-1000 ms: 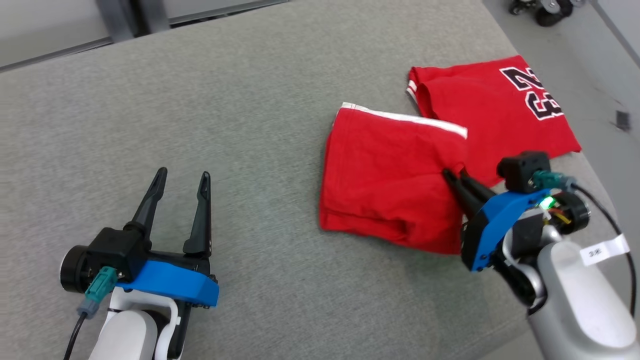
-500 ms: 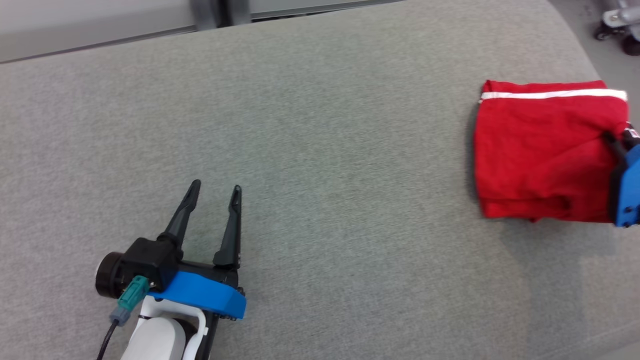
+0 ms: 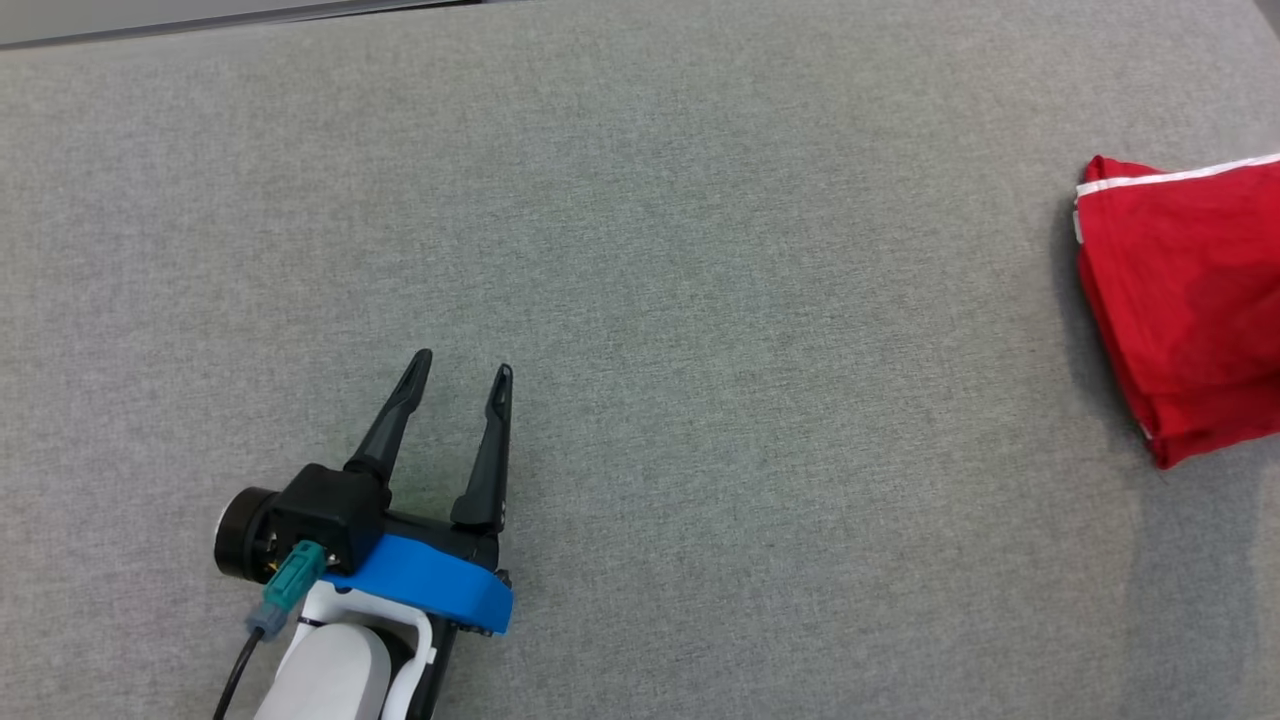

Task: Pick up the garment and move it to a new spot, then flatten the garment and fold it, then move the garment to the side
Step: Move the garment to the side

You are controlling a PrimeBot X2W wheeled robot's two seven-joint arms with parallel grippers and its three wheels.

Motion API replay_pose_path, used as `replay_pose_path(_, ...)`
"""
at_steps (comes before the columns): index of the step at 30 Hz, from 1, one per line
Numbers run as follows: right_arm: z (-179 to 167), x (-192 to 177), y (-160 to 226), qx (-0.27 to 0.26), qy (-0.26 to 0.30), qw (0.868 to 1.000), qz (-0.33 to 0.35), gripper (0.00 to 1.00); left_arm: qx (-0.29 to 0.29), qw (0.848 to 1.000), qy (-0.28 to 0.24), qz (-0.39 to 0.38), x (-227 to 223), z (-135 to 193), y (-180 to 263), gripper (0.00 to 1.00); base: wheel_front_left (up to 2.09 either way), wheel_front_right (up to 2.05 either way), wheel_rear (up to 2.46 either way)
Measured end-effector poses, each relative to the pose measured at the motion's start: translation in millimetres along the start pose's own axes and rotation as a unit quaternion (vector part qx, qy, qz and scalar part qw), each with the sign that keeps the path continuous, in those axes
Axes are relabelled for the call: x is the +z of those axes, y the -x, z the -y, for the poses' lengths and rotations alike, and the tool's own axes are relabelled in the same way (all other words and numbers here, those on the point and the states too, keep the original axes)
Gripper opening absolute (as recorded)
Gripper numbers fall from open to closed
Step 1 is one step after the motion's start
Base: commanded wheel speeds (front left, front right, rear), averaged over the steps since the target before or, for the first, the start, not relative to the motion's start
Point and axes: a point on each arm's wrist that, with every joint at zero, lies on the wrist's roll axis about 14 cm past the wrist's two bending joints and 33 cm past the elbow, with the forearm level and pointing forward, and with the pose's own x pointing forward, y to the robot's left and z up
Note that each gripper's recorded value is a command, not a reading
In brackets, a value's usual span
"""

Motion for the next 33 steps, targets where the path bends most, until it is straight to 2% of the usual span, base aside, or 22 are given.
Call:
replay_pose_path(6, 11.7, 11.7, -7.5, -0.023, 0.018, 0.999, 0.034, 0.0, -0.004, 1.0, 0.0, -0.009, -5.3, 2.3, 1.0, 1.0, 0.0, 0.0, 0.0)
replay_pose_path(7, 12.7, 9.8, -8.5, -0.025, 0.019, 0.999, 0.034, 0.23, -0.006, 1.0, 0.0, -0.011, -6.2, 3.4, 0.8, 1.0, 0.0, 0.0, 0.0)
replay_pose_path(8, 13.3, 5.3, -9.7, -0.026, 0.015, 0.999, 0.028, 0.96, -0.008, 1.0, 0.0, -0.012, -6.8, 4.6, 0.6, 1.0, 0.0, 0.0, 0.0)
replay_pose_path(9, 12.6, 1.6, -10.6, -0.027, 0.014, 0.999, 0.027, 1.0, -0.01, 1.0, -0.001, -0.013, -7.4, 5.8, 0.3, 1.0, 0.0, 0.0, 0.0)
replay_pose_path(16, 5.6, -3.1, -11.4, -0.028, 0.004, 0.998, 0.051, 1.0, -0.02, 1.0, -0.005, -0.015, -7.3, 12.2, -1.2, 1.0, 0.0, 0.0, 0.0)
replay_pose_path(23, -15.1, 25.8, -6.0, -0.004, -0.01, 0.993, 0.118, 1.0, -0.016, 1.0, -0.005, -0.009, -0.7, 11.8, -0.9, 1.0, 0.0, 0.0, 0.0)
replay_pose_path(28, -36.0, 67.7, 6.5, 0.021, -0.019, 0.98, 0.199, 1.0, 0.02, 1.0, -0.005, 0.019, 17.3, -7.0, 3.7, 1.0, 0.0, 0.0, 0.0)
replay_pose_path(33, -64.9, 111.1, 27.5, 0.053, -0.056, 0.955, 0.287, 1.0, 0.075, 0.996, -0.01, 0.049, 39.6, -38.7, 16.3, 1.0, 0.0, 0.0, 0.0)
